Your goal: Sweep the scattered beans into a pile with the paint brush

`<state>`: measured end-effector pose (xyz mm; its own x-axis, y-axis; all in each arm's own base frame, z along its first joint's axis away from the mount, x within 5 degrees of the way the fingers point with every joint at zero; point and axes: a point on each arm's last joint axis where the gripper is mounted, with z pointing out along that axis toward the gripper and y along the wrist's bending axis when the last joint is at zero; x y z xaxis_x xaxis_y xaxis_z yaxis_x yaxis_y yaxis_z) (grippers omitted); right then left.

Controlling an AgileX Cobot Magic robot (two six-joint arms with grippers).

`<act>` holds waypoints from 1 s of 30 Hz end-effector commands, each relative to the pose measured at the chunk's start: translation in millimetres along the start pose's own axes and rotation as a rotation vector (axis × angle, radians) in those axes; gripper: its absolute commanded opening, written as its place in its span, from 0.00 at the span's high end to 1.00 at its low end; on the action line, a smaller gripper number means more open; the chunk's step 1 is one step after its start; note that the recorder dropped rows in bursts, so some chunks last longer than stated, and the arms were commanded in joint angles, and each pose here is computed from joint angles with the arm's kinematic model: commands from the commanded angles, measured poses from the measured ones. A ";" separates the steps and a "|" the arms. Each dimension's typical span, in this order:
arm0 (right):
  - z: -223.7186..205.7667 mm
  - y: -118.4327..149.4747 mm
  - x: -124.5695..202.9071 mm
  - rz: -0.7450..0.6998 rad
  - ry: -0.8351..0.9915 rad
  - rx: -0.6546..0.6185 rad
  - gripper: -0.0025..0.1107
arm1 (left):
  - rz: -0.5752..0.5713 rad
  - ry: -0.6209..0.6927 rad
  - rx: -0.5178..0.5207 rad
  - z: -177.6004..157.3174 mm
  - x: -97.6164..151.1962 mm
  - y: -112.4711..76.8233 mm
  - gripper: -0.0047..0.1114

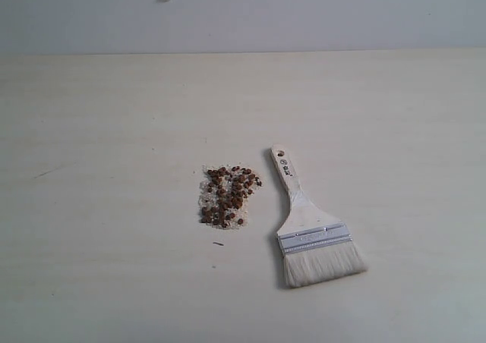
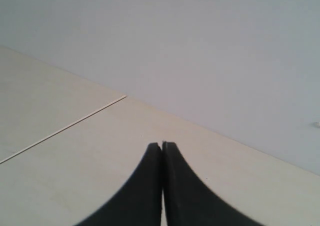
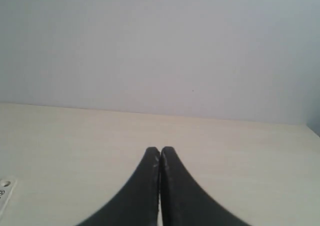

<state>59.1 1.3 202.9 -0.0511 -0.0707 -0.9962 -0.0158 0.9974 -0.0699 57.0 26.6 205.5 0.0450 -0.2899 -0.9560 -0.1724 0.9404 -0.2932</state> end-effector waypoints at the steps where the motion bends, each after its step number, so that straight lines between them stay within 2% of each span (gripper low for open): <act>1: -0.7 -0.1 3.4 -0.026 0.020 0.004 0.98 | -0.006 0.000 0.003 -0.2 0.7 0.3 0.96; 8: -1.3 1.6 11.9 0.002 0.114 -0.014 0.98 | -0.006 0.000 0.003 -0.2 0.7 0.3 0.96; 15: -1.9 3.0 15.9 0.098 0.160 -0.022 0.98 | -0.006 0.000 0.003 -0.2 0.7 0.3 0.96; 30: -1.9 3.0 15.9 0.100 0.160 -0.022 0.98 | -0.006 0.000 0.003 -0.2 0.7 0.3 0.96</act>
<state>56.6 3.5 187.9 -0.2161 0.0233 -0.9761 -0.0302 0.9991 0.0305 57.0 26.6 205.5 0.0450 -0.2899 -0.9560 -0.1724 0.9404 -0.2932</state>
